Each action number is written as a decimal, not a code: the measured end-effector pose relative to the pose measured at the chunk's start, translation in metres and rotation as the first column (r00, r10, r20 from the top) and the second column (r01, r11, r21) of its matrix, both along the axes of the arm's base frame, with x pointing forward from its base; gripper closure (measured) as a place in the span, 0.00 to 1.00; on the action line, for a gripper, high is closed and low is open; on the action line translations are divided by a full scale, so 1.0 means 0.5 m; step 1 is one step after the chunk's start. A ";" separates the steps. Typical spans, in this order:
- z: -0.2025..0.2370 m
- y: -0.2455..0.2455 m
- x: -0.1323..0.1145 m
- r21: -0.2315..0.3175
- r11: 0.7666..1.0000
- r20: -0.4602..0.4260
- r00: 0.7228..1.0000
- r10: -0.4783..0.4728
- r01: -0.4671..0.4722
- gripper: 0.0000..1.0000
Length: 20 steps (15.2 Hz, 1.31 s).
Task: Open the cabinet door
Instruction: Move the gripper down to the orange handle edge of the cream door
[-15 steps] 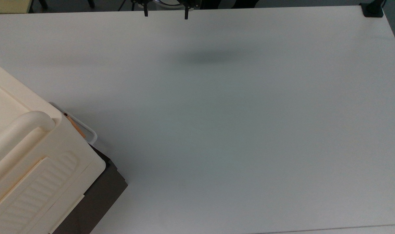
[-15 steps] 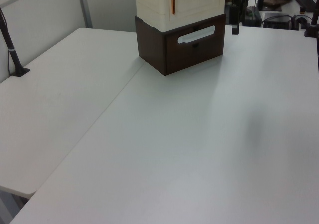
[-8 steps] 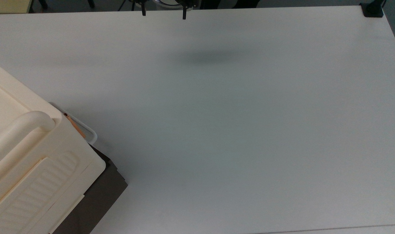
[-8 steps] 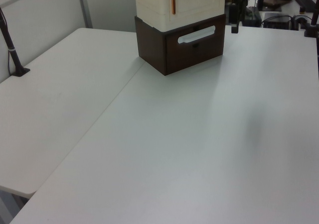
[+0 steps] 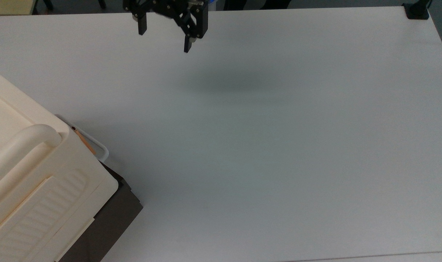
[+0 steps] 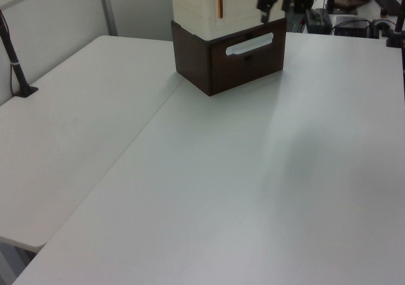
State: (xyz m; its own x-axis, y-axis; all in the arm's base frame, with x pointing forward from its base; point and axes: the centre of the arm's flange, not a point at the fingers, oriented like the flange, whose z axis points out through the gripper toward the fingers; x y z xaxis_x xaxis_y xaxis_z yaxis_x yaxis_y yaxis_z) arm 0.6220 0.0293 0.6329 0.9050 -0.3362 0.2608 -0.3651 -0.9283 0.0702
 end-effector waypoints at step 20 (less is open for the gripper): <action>-0.078 -0.149 0.187 -0.104 0.983 0.538 0.840 -0.071 0.150 0.04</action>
State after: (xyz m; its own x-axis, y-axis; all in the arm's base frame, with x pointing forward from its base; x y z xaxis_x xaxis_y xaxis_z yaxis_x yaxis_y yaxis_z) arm 0.7155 -0.0454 0.5941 0.5738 -0.3511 0.7400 -0.4826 -0.8749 -0.0409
